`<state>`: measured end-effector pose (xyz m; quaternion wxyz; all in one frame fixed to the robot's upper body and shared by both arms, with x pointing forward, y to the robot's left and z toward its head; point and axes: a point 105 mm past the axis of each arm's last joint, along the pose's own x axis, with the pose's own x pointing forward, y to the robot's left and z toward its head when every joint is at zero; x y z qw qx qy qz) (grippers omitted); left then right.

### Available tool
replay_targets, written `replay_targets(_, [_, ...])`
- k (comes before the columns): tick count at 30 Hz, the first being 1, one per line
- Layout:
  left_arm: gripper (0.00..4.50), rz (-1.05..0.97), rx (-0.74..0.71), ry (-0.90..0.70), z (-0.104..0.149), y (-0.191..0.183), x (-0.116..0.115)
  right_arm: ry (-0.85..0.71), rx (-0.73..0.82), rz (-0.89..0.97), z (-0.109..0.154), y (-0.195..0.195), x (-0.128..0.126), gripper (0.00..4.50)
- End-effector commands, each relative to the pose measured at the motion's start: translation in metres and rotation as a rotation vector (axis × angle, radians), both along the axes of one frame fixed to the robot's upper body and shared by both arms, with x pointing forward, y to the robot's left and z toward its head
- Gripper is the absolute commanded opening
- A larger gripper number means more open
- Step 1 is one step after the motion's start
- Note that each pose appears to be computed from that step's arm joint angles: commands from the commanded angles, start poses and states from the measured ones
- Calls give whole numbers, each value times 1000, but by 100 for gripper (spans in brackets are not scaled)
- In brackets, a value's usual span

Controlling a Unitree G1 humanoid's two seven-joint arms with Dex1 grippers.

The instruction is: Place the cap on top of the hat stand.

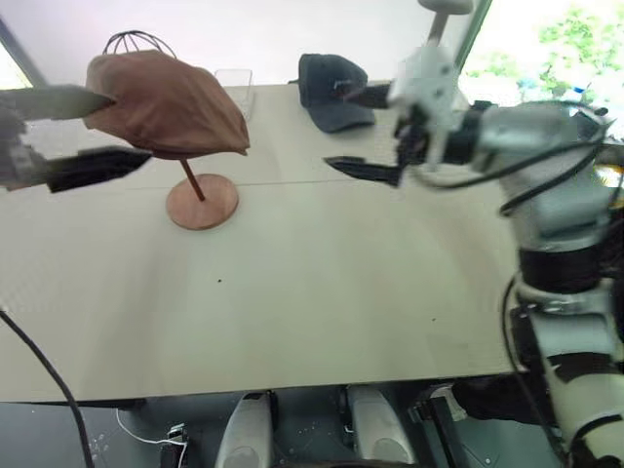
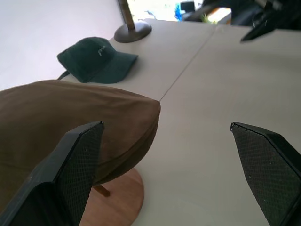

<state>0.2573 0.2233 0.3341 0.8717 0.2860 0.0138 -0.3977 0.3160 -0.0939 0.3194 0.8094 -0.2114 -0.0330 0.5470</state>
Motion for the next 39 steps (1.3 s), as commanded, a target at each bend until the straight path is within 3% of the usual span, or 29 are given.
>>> replay_targets(1, [450,-23,241,-132,-3,-5,4,124,55,95,21,-10,-27,448])
replay_targets(5, [450,-11,471,-315,-12,-14,22,189,80,102,25,-18,-34,448])
replay_targets(18, [450,80,820,-637,-35,-49,47,192,151,0,37,-29,-17,448])
replay_targets(29, [450,136,961,-654,-61,-53,64,156,120,82,42,-28,-32,448])
replay_targets(32, [363,179,952,-666,-60,-50,68,149,109,97,42,-28,-37,450])
replay_targets(39, [9,234,938,-719,-45,-46,72,141,125,93,44,-28,-36,450])
